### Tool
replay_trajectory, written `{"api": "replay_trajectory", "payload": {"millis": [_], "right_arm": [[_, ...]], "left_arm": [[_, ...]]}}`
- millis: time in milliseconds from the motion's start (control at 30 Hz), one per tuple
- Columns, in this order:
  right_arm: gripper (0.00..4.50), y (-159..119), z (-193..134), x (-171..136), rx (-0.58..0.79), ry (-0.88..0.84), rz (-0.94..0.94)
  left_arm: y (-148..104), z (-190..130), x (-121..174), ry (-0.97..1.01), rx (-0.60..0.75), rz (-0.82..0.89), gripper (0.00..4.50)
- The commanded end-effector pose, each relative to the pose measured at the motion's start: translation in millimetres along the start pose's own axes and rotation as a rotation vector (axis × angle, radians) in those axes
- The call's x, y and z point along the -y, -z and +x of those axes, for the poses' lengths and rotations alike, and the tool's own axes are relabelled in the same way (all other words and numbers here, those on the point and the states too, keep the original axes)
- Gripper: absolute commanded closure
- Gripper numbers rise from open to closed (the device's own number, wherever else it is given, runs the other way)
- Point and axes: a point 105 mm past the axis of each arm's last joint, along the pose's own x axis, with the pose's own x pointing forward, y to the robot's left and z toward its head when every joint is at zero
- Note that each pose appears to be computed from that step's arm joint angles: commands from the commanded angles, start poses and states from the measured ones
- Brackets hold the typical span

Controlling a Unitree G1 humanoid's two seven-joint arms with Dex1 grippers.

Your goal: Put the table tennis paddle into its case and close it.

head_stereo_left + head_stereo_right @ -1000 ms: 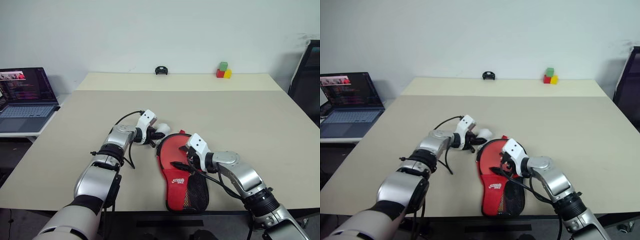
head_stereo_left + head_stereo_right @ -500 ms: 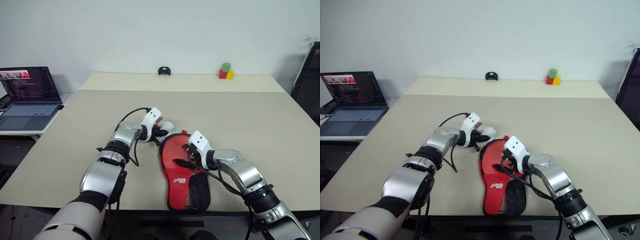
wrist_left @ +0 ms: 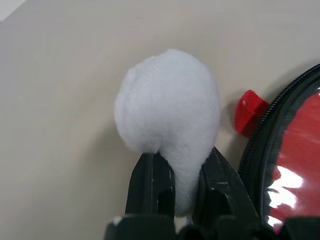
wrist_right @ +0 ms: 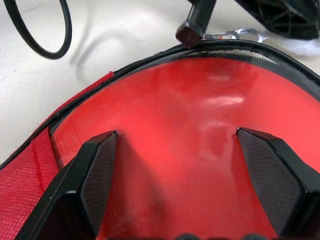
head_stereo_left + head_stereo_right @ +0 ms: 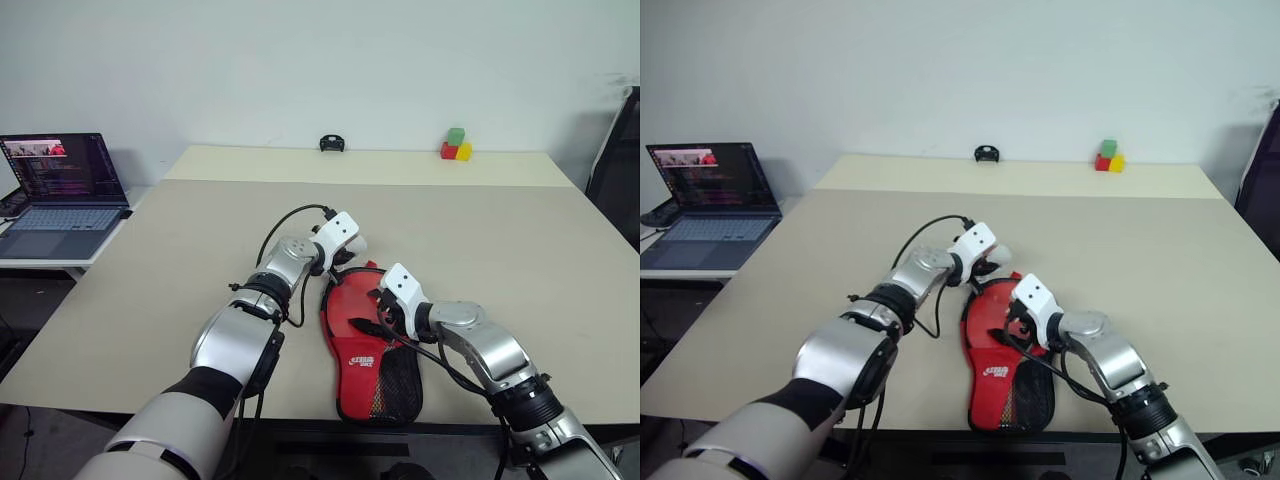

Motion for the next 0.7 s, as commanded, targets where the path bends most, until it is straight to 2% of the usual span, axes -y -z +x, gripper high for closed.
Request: {"api": "replay_trajectory", "payload": {"millis": [33, 400, 533, 700], "right_arm": [[0.41, 70.8, -3.0, -9.4, -0.251, 0.017, 0.144], [0.41, 76.7, -8.9, -27.0, -0.248, 0.063, 0.215], [0.41, 81.1, -10.9, -32.7, -0.251, 0.078, 0.242], [0.41, 81.1, -11.4, -35.0, -0.249, 0.089, 0.252]], "left_arm": [[-36.4, 3.2, -6.0, -0.085, 0.080, 0.099, 4.39], [-94.1, 16.6, 18.3, -0.150, 0.199, 0.232, 4.39], [-125.7, 25.0, 50.0, -0.112, 0.275, 0.262, 4.39], [-143.9, 32.1, 89.9, -0.007, 0.328, 0.293, 4.39]]}}
